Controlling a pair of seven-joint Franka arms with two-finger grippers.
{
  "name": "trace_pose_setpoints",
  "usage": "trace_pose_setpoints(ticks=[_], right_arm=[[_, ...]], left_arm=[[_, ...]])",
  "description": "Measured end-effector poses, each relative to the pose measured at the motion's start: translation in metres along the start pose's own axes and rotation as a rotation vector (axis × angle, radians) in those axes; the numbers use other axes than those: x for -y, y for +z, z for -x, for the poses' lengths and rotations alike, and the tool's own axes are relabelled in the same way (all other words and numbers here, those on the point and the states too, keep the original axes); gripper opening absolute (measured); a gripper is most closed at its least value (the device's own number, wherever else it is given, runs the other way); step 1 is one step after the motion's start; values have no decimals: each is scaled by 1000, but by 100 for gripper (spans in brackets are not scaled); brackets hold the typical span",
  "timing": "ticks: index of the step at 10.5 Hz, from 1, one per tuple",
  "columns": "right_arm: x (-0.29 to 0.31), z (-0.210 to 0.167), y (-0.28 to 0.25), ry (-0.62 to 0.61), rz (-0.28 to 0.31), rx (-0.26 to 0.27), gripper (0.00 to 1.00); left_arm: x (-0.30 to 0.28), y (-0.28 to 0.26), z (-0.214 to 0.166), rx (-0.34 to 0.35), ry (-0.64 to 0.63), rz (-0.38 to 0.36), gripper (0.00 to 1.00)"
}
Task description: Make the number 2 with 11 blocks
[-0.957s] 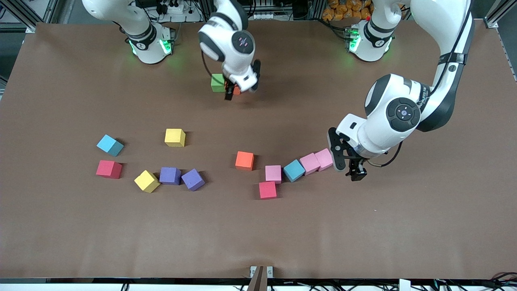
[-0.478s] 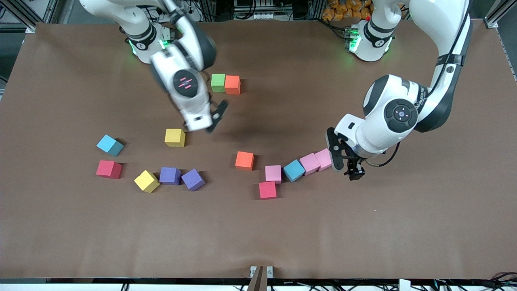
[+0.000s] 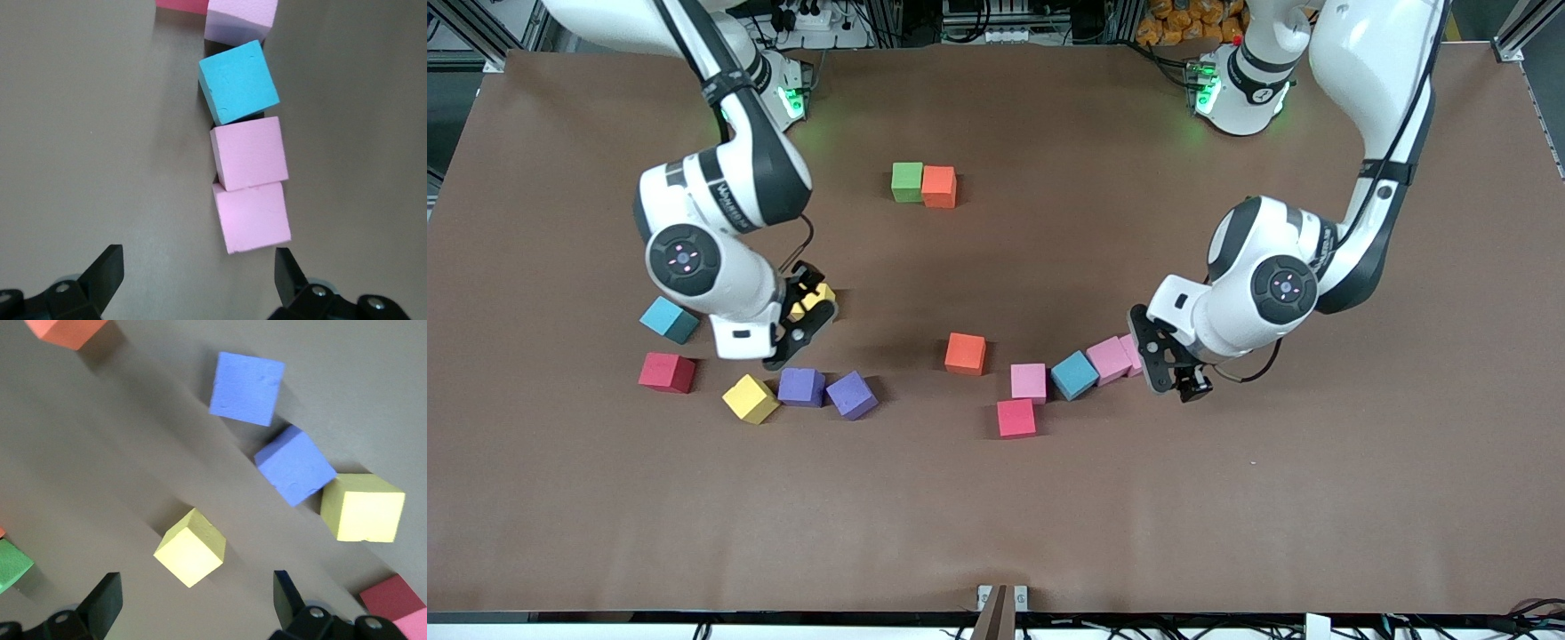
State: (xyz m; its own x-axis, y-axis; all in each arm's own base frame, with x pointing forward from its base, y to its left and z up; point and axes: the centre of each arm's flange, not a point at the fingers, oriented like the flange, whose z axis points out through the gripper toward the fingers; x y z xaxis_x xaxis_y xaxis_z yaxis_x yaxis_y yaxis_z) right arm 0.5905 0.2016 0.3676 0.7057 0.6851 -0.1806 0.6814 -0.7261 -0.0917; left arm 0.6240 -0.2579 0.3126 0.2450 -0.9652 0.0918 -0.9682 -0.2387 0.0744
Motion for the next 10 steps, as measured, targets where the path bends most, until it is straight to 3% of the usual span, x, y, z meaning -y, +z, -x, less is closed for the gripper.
trace_pose_setpoints(ticks=[5,8,10], right_arm=[[-63,38,-20,392,-44,39,100],[-106,55,-1,507,-163,1,100],[-100,39,19,503,-183,-1,100]], left_arm=[[4,39,-5,-17,-36,-8,100],[-5,59,-10,0,-98,15,100],[-18,71,-14,19,-133,33,100]])
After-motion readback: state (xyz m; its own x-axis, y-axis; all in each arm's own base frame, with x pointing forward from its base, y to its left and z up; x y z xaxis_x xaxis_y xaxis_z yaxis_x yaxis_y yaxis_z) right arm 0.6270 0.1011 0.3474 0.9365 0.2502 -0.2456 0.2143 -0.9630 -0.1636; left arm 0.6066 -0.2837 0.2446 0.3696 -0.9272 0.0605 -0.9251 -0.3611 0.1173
